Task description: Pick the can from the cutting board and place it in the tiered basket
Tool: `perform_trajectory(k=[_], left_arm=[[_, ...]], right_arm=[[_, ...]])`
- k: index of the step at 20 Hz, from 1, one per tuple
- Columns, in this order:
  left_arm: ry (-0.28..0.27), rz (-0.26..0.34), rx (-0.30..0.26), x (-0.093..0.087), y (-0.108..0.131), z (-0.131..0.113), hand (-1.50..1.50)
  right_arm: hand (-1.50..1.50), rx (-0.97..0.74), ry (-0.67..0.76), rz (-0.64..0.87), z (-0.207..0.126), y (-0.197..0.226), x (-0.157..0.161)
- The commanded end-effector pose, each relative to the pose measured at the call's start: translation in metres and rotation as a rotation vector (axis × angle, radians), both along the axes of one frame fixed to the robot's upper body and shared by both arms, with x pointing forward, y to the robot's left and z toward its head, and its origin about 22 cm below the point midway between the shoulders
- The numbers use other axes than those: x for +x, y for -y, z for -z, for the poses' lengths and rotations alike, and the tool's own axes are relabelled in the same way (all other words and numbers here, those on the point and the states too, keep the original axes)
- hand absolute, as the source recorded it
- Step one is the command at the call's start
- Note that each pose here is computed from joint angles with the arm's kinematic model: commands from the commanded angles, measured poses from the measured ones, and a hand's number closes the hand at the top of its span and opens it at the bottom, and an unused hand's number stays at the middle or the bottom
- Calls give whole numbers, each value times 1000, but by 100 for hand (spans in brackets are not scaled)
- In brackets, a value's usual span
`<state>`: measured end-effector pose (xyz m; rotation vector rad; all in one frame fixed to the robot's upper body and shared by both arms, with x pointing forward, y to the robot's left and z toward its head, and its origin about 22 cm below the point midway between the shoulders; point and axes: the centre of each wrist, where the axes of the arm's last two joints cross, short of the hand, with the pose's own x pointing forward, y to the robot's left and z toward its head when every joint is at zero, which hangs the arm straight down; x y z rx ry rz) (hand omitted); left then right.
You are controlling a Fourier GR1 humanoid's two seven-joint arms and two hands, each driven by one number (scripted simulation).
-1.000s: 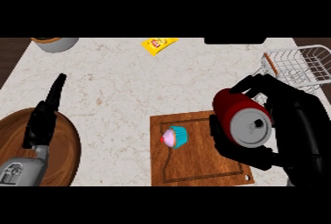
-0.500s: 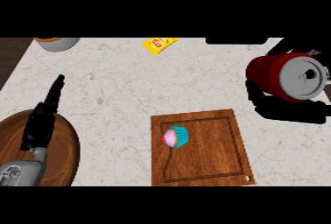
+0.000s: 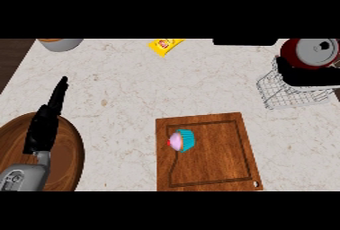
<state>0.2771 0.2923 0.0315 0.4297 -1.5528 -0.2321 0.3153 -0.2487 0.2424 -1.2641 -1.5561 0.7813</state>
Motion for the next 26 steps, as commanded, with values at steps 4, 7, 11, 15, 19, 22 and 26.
perform_trajectory(k=[4,7,11,15,19,22,26], left_arm=[[-18,9,1,6,18,-7,0],[-17,-11,-5,3,-3,-1,0],[-16,-3,-9,5,-4,-5,0],[-6,-2,7,7,6,-6,0],[-4,-9,9,11,-3,2,0],[-25,-8,1,2,-9,-6,0],[-9,11,5,-3,-2,2,0]], right_arm=[[150,-145,20,117,0,55,39],[150,-162,-17,92,17,86,45],[150,-145,-64,37,29,104,59],[150,-92,-120,-29,44,84,80],[150,-38,-185,-43,67,116,71],[150,103,-295,-3,72,137,75],[-150,154,-366,20,71,132,90]])
